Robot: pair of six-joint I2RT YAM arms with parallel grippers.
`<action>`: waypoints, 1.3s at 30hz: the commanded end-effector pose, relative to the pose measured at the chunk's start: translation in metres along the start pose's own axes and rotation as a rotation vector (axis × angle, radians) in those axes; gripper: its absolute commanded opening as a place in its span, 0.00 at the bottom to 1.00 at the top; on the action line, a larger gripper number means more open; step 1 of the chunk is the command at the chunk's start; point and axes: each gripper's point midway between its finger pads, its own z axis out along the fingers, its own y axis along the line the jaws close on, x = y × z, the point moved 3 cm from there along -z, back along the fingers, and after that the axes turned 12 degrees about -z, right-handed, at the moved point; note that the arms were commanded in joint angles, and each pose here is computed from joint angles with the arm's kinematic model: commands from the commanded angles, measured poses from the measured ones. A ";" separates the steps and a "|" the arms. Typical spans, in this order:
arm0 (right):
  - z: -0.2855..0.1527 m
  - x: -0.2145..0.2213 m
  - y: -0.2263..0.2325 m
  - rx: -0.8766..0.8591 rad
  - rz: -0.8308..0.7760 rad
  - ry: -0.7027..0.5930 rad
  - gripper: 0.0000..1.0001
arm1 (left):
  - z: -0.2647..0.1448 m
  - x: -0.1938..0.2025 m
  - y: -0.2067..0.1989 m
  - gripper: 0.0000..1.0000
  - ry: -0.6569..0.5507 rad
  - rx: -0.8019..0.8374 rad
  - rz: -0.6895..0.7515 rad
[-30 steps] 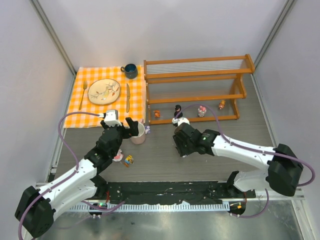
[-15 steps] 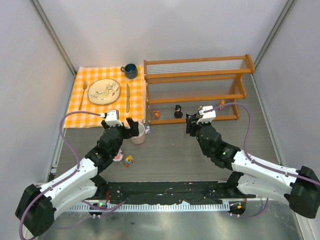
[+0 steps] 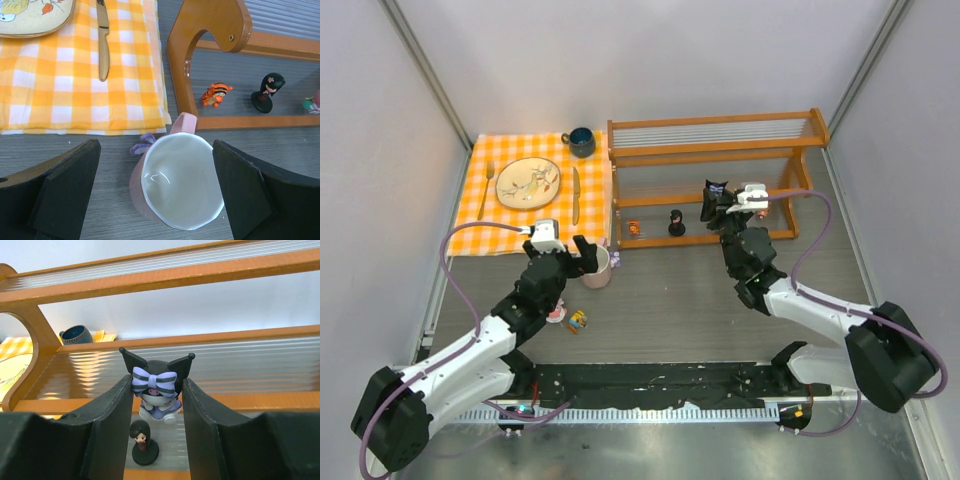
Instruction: Place and organize the plastic toys onto the shelf
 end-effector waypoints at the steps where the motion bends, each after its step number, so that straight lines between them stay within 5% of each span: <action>1: 0.022 -0.041 0.005 -0.062 0.094 -0.202 0.01 | 0.004 -0.014 -0.008 1.00 -0.053 0.022 -0.018; 16: 0.071 -0.019 0.014 -0.049 0.107 -0.136 0.01 | 0.005 -0.011 -0.010 1.00 -0.041 0.027 -0.025; 39: 0.084 0.026 0.023 -0.025 0.094 -0.046 0.01 | 0.005 -0.011 -0.009 1.00 -0.042 0.022 -0.024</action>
